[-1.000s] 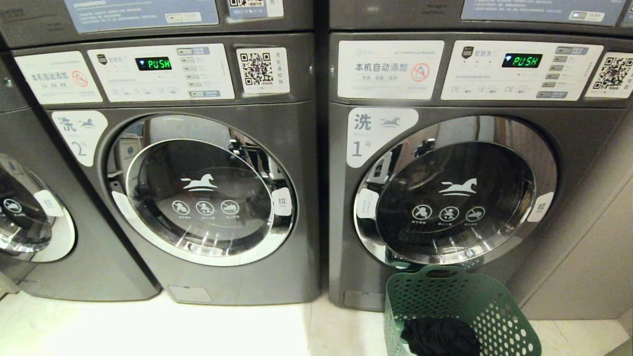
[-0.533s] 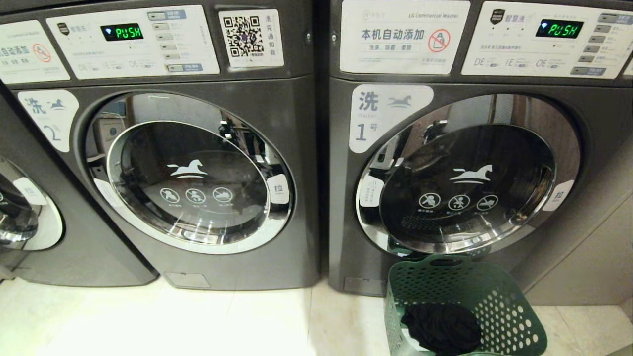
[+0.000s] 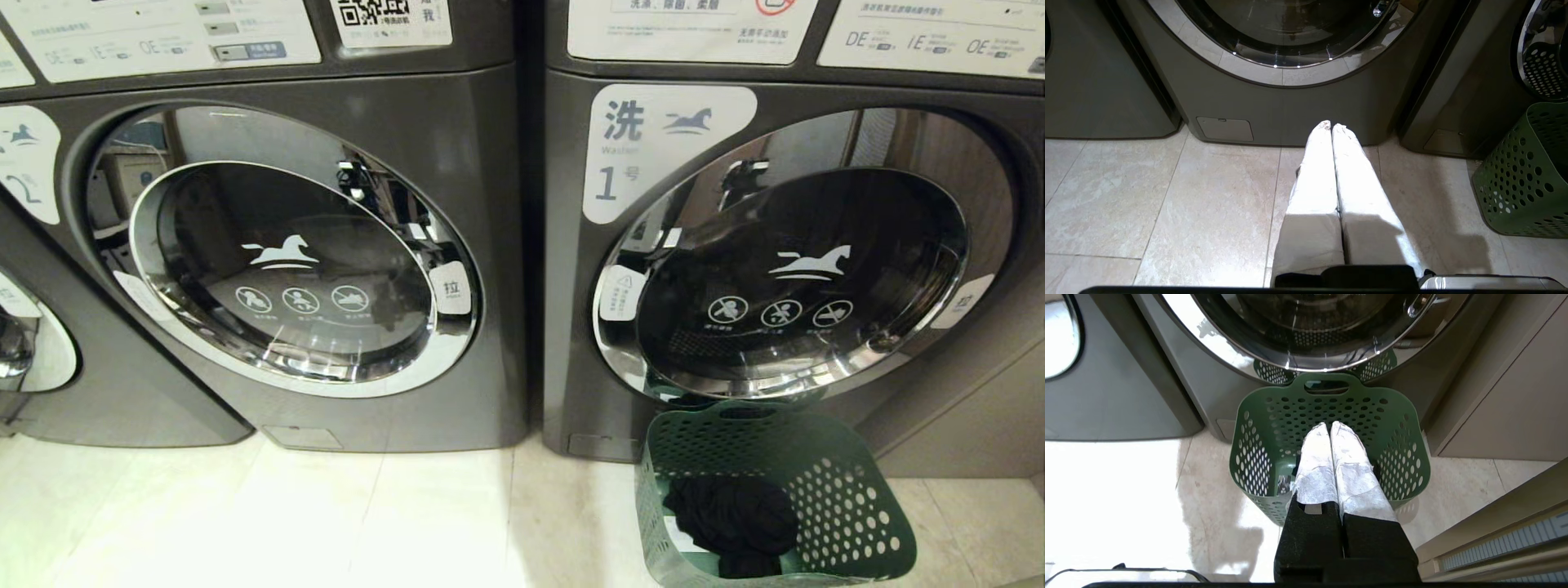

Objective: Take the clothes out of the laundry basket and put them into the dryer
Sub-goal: Take the clothes out of the basket

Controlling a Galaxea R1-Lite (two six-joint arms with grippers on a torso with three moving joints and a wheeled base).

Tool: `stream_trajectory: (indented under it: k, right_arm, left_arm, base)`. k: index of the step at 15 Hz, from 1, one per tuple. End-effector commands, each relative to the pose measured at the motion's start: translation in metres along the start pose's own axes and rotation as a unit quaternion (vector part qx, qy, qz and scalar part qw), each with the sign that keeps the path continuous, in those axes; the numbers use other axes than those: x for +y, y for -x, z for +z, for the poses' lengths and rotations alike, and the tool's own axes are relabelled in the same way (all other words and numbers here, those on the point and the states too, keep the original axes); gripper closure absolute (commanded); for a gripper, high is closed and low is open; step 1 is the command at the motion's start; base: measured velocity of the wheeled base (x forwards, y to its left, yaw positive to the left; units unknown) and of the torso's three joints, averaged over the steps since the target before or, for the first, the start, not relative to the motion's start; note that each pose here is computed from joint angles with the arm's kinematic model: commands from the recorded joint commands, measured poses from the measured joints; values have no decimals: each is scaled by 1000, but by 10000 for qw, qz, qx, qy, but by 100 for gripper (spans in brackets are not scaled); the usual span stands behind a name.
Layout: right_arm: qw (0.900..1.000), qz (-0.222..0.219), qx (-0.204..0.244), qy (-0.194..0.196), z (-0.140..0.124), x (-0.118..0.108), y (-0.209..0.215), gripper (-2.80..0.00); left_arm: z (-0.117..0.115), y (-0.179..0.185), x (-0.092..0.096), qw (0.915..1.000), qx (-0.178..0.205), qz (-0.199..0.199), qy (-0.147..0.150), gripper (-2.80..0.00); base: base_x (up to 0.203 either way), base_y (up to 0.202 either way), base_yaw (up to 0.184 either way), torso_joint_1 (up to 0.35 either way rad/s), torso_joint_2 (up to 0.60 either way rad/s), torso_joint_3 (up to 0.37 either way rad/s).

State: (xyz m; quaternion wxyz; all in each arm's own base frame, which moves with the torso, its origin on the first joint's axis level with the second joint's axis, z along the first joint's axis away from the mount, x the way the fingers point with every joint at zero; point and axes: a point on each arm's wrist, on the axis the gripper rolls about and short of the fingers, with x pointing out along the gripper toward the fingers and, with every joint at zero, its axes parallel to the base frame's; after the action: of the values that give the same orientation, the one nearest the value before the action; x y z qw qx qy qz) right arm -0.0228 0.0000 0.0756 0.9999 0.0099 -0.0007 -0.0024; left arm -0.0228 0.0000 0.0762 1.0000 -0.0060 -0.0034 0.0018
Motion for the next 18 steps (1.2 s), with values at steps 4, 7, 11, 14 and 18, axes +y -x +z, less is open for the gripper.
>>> stream_trajectory:
  k: [4,7,11,14,18]
  right_arm:
    - [10000,1,-1,-1,0,0,0,0]
    - [10000,1,-1,-1,0,0,0,0]
    - [10000,2,-4,6,0,0,0,0]
    - [10000,2,-9,6,0,0,0,0]
    - [10000,1,-1,37,0,0,0,0]
  left_arm:
    - [0,0,0,10000,3,5,2,0]
    - [0,0,0,10000,3,5,2,0]
    - [0,0,0,10000,3,5,9,0]
    - [0,0,0,10000,3,5,9,0]
    - [0,0,0,10000,3,5,9,0]
  base:
    - [0,0,0,2,5,-196]
    - [0,0,0,2,-1,-204]
    - [0,0,0,5,2,-199]
    - [0,0,0,5,-1,-195]
    - [0,0,0,-1,2,-195]
